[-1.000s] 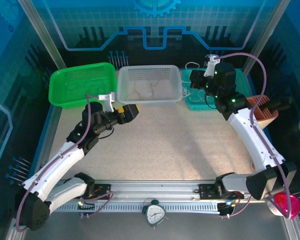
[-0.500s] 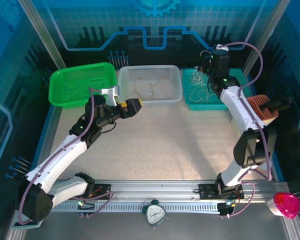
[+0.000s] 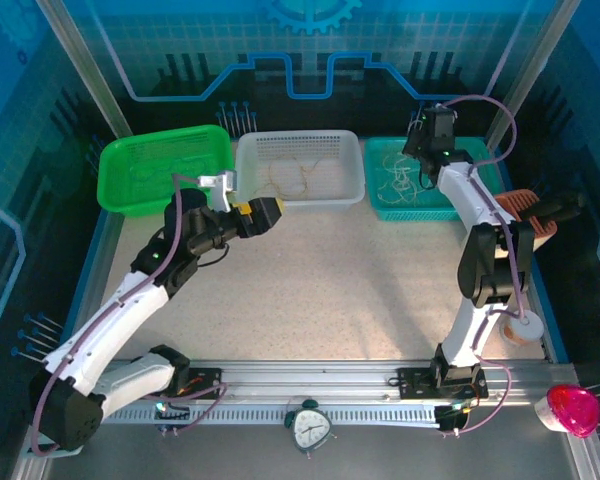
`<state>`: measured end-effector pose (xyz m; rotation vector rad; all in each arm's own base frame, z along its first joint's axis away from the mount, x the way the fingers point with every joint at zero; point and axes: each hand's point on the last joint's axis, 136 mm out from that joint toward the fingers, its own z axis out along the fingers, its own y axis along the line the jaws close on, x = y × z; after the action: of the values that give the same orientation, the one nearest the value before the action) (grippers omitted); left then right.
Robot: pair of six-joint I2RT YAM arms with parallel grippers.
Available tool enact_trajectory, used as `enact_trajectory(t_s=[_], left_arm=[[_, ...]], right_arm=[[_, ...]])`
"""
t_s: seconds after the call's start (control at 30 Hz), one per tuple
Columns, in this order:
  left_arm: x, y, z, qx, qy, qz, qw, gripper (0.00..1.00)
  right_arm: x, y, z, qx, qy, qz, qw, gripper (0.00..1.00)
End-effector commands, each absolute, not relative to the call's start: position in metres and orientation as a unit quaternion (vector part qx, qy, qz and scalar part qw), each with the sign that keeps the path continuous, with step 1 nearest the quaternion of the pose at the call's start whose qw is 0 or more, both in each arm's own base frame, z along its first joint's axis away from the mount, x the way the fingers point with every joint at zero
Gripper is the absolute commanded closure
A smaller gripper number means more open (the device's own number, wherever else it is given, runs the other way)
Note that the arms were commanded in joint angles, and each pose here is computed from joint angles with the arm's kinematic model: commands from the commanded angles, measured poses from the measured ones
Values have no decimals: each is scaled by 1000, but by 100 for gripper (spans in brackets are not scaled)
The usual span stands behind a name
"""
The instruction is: Untangle the cables
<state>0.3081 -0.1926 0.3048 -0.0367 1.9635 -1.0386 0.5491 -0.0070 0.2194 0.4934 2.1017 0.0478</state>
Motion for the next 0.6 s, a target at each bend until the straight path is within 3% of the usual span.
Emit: enact_trajectory(t_s=[0.0,0.03,0.07,0.1,0.33,0.4,0.57], left_arm=[[297,-190,328,3,781,-417,465,1],[295,-189,329,4,781,-416,466,1],[293,-188,330,4,780,-414,468,1],[293,-186,331,2,781,-411,470,1],[291,-175,343,-7,783,-389,486,1],[294,-167,350,-13,782,-366,505,1],[316,-129,365,-28,774,-249,581,1]], right_arm=[[543,-7,210,210,862,56,458,87],[542,-6,204,211,868,65,445,64],[540,-4,202,211,872,69,436,47],[537,-3,201,211,874,72,432,40],[494,19,256,181,850,123,479,13],[476,23,269,175,843,134,491,1],[429,33,292,126,832,144,521,0]])
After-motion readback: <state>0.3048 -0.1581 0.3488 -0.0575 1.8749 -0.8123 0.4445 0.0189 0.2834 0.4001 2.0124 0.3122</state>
